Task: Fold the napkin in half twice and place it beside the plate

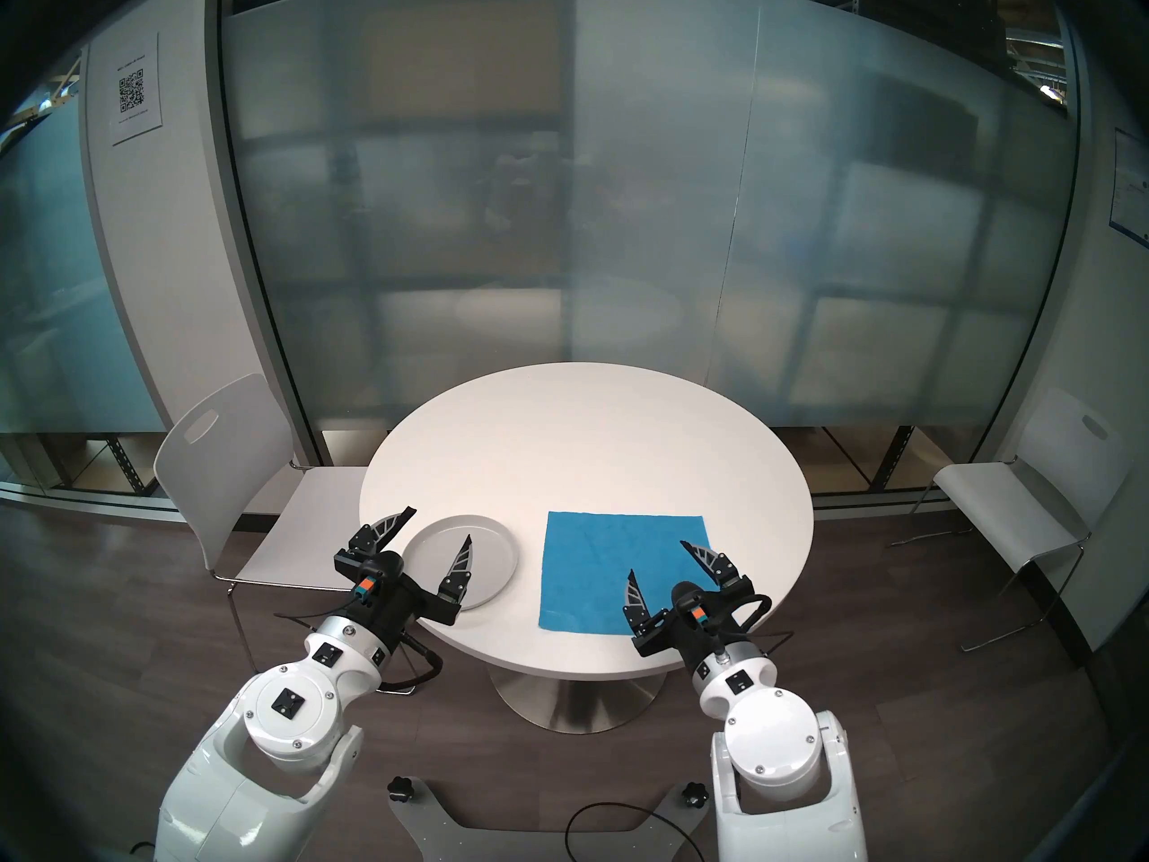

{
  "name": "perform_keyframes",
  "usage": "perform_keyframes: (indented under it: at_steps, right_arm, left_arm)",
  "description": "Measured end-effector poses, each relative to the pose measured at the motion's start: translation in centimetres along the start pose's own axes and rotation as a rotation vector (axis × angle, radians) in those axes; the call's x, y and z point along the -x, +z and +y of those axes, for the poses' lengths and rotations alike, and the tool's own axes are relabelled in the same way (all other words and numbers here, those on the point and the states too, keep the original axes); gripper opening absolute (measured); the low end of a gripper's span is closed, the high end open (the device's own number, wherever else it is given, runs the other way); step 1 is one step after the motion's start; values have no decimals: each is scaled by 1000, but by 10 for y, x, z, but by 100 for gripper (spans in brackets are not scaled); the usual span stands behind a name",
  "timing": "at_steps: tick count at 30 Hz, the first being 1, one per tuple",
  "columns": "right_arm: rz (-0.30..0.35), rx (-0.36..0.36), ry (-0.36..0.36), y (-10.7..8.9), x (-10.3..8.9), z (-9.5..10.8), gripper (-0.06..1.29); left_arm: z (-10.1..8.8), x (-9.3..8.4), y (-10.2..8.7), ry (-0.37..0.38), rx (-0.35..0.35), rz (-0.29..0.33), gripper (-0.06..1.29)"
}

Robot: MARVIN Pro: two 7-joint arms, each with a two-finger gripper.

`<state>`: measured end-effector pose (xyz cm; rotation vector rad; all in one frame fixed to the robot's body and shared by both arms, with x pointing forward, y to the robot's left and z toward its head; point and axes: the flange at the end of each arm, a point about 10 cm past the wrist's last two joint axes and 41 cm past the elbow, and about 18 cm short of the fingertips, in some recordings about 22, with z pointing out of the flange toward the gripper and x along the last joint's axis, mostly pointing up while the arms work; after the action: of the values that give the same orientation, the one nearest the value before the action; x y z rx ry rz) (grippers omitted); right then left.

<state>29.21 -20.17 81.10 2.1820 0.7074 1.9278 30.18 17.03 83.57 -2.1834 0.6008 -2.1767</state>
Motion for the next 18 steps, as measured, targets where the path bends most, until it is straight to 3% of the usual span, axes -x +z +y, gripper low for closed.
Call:
perform_keyframes:
  at_steps: [6, 18]
  right_arm:
    - [-24, 82, 55, -8, 2, 3, 121]
    - [-63, 207, 246, -19, 11, 6, 121]
  left_arm:
    - [0, 0, 0, 0, 0, 0, 119]
    - [0, 0, 0, 0, 0, 0, 119]
